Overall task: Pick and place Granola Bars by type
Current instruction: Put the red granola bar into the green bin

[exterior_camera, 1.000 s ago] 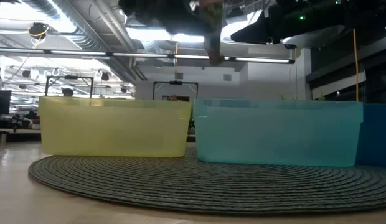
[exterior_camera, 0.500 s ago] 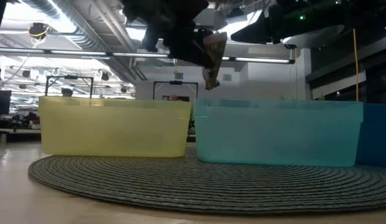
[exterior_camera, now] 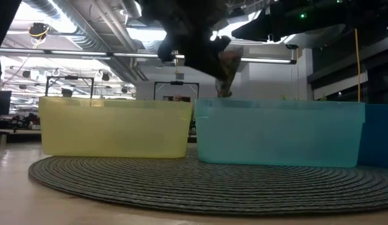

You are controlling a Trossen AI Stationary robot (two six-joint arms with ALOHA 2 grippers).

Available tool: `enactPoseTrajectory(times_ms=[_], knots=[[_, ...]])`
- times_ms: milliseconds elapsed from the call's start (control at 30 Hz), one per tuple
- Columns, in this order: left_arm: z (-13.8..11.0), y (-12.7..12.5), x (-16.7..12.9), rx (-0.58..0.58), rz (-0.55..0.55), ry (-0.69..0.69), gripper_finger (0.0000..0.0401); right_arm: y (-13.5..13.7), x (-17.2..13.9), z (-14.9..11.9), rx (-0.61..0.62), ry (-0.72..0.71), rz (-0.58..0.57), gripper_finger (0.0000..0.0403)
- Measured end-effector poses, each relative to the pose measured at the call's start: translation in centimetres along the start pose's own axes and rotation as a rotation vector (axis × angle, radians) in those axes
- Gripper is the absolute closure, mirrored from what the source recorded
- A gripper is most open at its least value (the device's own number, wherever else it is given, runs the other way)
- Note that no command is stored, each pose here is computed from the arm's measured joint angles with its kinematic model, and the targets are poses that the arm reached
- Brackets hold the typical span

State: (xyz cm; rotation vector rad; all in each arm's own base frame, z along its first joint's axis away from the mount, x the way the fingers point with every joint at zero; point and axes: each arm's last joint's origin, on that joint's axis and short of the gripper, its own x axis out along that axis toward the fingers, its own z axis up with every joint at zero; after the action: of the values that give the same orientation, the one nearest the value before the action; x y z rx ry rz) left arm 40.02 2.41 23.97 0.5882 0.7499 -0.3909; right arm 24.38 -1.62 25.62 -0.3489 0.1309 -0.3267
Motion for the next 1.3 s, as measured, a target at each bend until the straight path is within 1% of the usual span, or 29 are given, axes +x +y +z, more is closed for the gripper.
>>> enactPoseTrajectory(times_ms=[133,267,467,533,667,767,867,1300], knots=[[-0.6,-0.5,1.4,0.034,-0.008,0.072,0.0338,0.0,0.0,0.0,0.000,0.000,0.000,0.0123],[-0.7,-1.0,2.6,0.084,-0.011,0.135,0.0338,0.0,0.0,0.0,0.000,0.000,0.000,0.0123],[0.3,-0.9,4.1,0.165,-0.043,0.181,0.0338,-0.2,0.0,0.0,0.001,0.001,-0.006,0.0123],[0.3,-1.1,4.7,0.185,-0.066,0.198,0.0338,-0.2,0.1,-0.1,0.002,0.002,-0.010,0.0123],[0.0,-1.3,5.6,0.224,-0.077,0.219,0.0338,-0.3,0.1,-0.1,0.006,0.005,-0.014,0.0123],[-0.5,-1.5,6.2,0.227,-0.082,0.254,0.0338,-0.3,0.1,-0.1,0.006,0.006,-0.013,0.0123],[-0.6,-1.6,6.3,0.232,-0.093,0.273,0.0338,-0.3,0.1,-0.1,0.005,0.007,-0.012,0.0123],[-0.8,-3.1,7.7,0.340,-0.129,0.325,0.0338,-0.3,0.1,-0.1,0.009,0.007,-0.012,0.0123]])
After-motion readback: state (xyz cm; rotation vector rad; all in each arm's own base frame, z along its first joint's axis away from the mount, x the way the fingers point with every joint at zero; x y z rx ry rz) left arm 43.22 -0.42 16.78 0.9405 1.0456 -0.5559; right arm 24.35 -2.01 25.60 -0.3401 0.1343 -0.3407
